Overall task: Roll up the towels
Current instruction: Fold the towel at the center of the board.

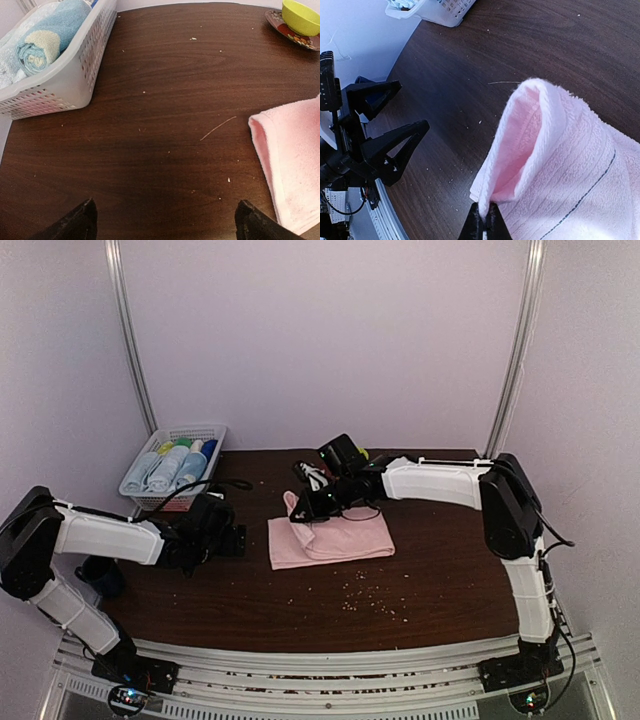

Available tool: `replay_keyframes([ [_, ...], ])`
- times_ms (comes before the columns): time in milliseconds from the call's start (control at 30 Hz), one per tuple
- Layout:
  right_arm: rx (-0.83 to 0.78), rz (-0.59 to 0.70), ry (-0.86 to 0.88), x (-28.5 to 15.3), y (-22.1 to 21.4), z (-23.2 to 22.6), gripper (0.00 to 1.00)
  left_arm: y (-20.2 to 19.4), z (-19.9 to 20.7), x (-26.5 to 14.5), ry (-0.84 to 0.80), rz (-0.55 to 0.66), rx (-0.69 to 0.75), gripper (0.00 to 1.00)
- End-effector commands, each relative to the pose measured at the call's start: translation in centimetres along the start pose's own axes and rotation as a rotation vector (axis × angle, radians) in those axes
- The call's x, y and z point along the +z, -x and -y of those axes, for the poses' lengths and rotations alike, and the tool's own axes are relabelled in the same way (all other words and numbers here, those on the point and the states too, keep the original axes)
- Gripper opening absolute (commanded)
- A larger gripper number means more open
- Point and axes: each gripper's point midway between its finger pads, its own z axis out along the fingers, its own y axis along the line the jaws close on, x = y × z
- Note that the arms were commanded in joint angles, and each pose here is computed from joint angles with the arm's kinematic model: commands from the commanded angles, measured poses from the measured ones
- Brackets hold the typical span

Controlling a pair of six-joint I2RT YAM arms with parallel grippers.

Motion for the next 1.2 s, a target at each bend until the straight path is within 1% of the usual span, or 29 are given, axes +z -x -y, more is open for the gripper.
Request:
replay_keyframes([
  [0, -0.009, 0.004, 0.017, 1.1, 0.3, -0.7, 0.00, 0.7, 0.0, 0.1, 0.009, 0.017, -0.004, 0.98],
  [133, 0.002, -0.008, 0.026, 2.1, -0.2, -0.4, 0.00, 0.6, 0.1, 0.2, 0.005, 0.014, -0.003, 0.98],
  [167, 0.006, -0.011, 0.032, 2.4, -0.3, -0.4, 0.05, 0.6, 0.1, 0.2, 0.005, 0.015, -0.004, 0.98],
  [200, 0.010, -0.014, 0.038, 2.7, -0.4, -0.4, 0.15, 0.6, 0.2, 0.2, 0.005, 0.013, -0.002, 0.98],
  [300, 0.004, -0.023, 0.079, 3.4, -0.5, -1.3, 0.36, 0.5, 0.2, 0.3, 0.005, 0.011, -0.001, 0.98],
  [367, -0.006, -0.022, 0.121, 3.4, -0.5, -2.4, 0.43, 0.5, 0.1, 0.3, 0.007, 0.011, 0.000, 0.98],
  [433, -0.009, -0.012, 0.156, 3.1, -0.2, -3.3, 0.46, 0.5, 0.2, 0.3, 0.007, 0.012, -0.001, 0.98],
  [533, -0.041, 0.011, 0.163, 2.1, 0.5, -4.0, 0.47, 0.5, 0.2, 0.3, 0.007, 0.011, -0.002, 0.98],
  [600, -0.079, 0.023, 0.112, 1.5, 0.6, -3.5, 0.45, 0.5, 0.2, 0.3, 0.004, 0.010, -0.001, 0.98],
  [733, -0.226, 0.016, -0.111, 1.0, -0.5, -0.9, 0.44, 0.5, 0.2, 0.3, 0.003, 0.011, -0.001, 0.98],
  [833, -0.318, -0.005, -0.240, 1.0, -2.1, 0.5, 0.43, 0.5, 0.2, 0.3, 0.004, 0.011, -0.002, 0.98],
  [967, -0.416, -0.021, -0.304, 1.3, -3.9, 0.2, 0.41, 0.6, 0.2, 0.2, 0.003, 0.014, -0.004, 0.98],
  [1067, -0.482, -0.010, -0.364, 1.4, -4.3, -0.3, 0.40, 0.5, 0.3, 0.4, 0.003, 0.009, -0.002, 0.98],
  [1167, -0.510, -0.006, -0.393, 2.0, -4.4, -0.5, 0.38, 0.4, 0.3, 0.4, 0.004, 0.007, 0.000, 0.98],
])
